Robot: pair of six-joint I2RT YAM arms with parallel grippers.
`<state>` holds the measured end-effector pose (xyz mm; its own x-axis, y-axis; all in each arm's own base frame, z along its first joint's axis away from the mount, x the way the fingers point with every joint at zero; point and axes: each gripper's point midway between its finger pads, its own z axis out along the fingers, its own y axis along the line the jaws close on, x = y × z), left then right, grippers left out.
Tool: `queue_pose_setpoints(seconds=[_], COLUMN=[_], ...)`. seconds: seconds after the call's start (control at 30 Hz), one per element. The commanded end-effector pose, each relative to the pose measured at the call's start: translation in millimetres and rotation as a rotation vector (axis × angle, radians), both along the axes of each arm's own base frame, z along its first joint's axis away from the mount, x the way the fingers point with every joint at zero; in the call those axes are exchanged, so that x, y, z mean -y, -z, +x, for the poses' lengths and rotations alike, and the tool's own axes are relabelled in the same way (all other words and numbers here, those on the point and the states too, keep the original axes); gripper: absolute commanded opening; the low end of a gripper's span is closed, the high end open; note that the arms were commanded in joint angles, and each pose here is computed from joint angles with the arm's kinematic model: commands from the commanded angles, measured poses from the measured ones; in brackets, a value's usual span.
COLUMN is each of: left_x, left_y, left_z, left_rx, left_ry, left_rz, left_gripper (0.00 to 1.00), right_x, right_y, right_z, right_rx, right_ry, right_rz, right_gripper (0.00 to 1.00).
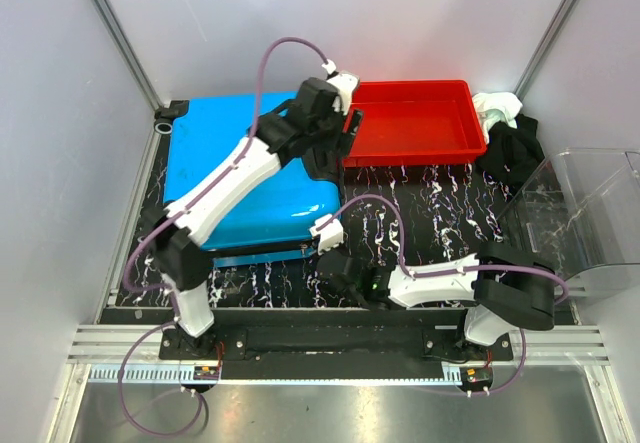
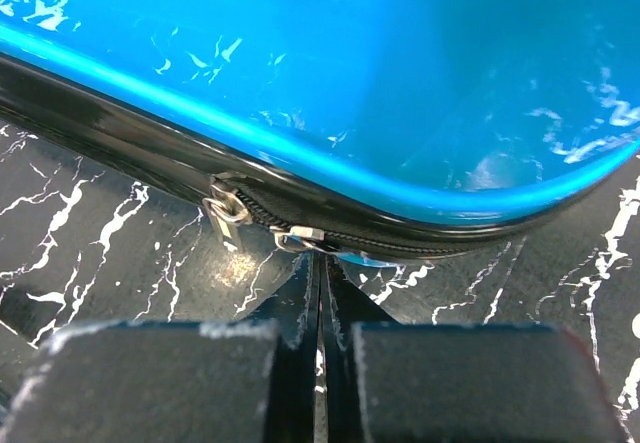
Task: Open, take out, and arrange the luggage
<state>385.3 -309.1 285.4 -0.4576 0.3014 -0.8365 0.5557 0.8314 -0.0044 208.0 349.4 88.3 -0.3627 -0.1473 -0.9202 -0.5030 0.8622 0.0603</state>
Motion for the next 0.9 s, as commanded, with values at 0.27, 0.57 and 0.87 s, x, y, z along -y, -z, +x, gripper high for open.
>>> queue_pose_setpoints(seconds=[0.27,0.57,0.87], left_x=[-32,-12,-9], left_y=[48,98,139], left_z=[21,-6,-16], left_rx=[-0.026,-0.218,-0.328], left_ry=[-0.526,-0.446,-0.397], left_rz=[0.158,0.178,0.259], left_gripper=[0.68,0.66,0.17], right_x=[7,10,17], right_y=[-6,-7,-20], right_z=[26,30,30], right_rx=[0.045,0.036,0.050], right_ry=[0.129,0.152,0.164], right_rz=[0.004,0.017,0.036], right_gripper=[0.00,0.00,0.00])
